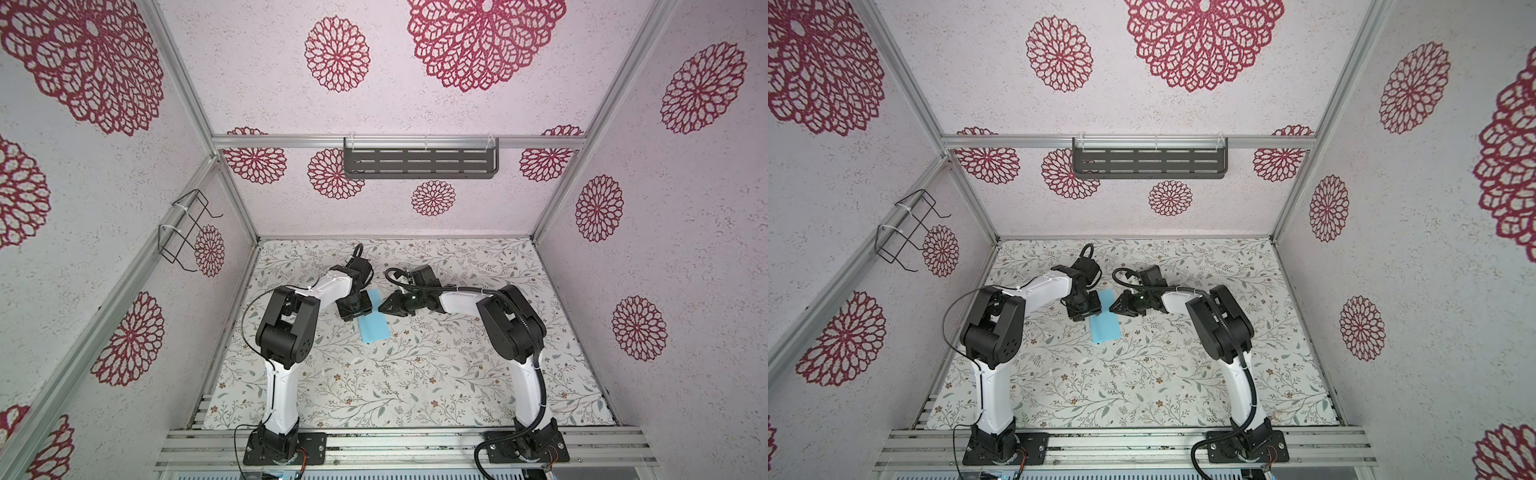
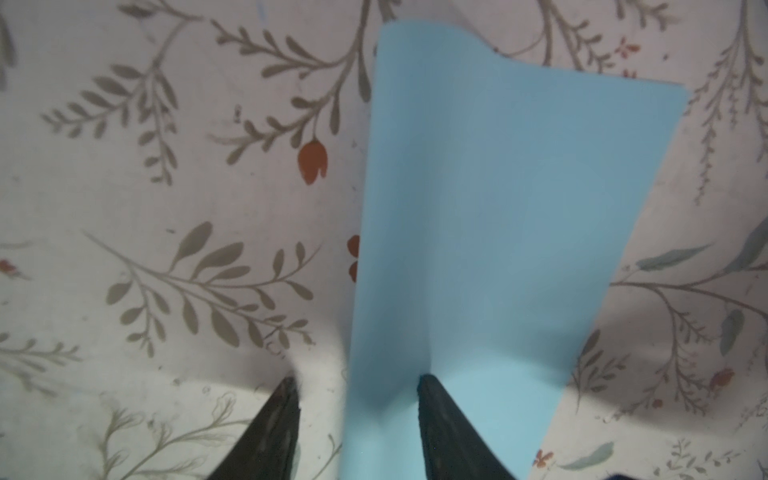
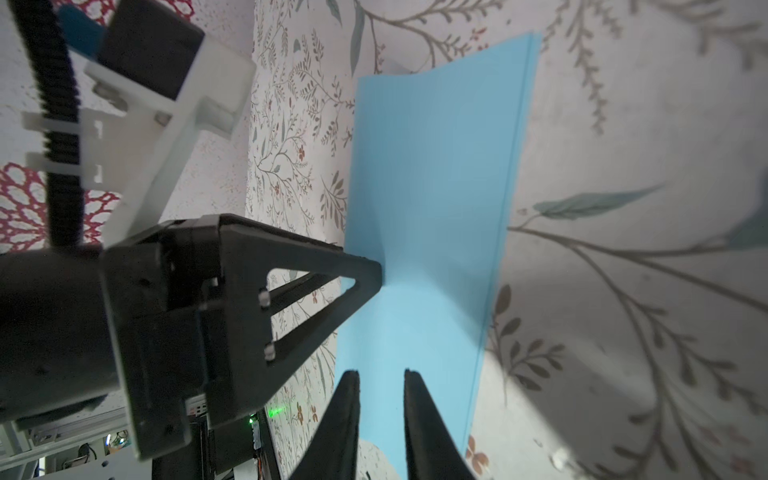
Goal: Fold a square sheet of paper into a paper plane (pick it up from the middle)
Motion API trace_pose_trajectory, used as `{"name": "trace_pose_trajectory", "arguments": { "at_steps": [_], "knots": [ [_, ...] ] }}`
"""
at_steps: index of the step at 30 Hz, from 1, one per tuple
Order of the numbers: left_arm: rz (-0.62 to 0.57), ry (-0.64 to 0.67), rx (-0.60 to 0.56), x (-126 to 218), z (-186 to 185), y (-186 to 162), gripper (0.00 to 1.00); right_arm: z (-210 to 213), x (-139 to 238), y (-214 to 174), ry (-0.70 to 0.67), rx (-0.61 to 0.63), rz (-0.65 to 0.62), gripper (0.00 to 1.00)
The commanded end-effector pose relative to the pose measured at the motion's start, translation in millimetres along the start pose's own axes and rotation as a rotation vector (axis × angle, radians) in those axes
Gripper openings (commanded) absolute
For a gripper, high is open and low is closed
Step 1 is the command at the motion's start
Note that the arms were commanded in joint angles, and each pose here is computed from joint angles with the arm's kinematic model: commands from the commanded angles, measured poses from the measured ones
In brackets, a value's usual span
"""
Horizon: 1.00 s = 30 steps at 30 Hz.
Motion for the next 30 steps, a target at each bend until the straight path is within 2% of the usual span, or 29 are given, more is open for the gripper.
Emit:
{"name": "trace_pose_trajectory", "arguments": {
  "at_steps": [1,20,25,30],
  "knots": [
    [0.189,0.138,0.017,-55.5,19.9,-30.5,0.5,6.8,-4.1,3.6,0.033,0.01,0.011,0.21],
    [0.187,0.121,0.005,-53.4,16.2,-31.6,0.51,-26.6,-16.5,-8.3,-0.101,-0.058,0.051,0.18],
    [0.094,0.006,0.001,-13.0,5.0,-11.0,0.53,-42.7,-16.9,-15.9,-0.206,-0.077,0.072,0.17],
    [-0.137,-0.278,0.011,69.7,-1.1,16.3,0.56,-54.8,-17.0,-21.1,-0.294,-0.089,0.088,0.16]
  ]
}}
Point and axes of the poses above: each gripper's point midway between its finger pads, its own x axis back along the fingers, its own z axis along the line the jaws close on, y = z × x, the point moved 10 cm from there along x, back along the fingers, and after that the axes turned 7 degrees about -x, right-handed, at the moved point
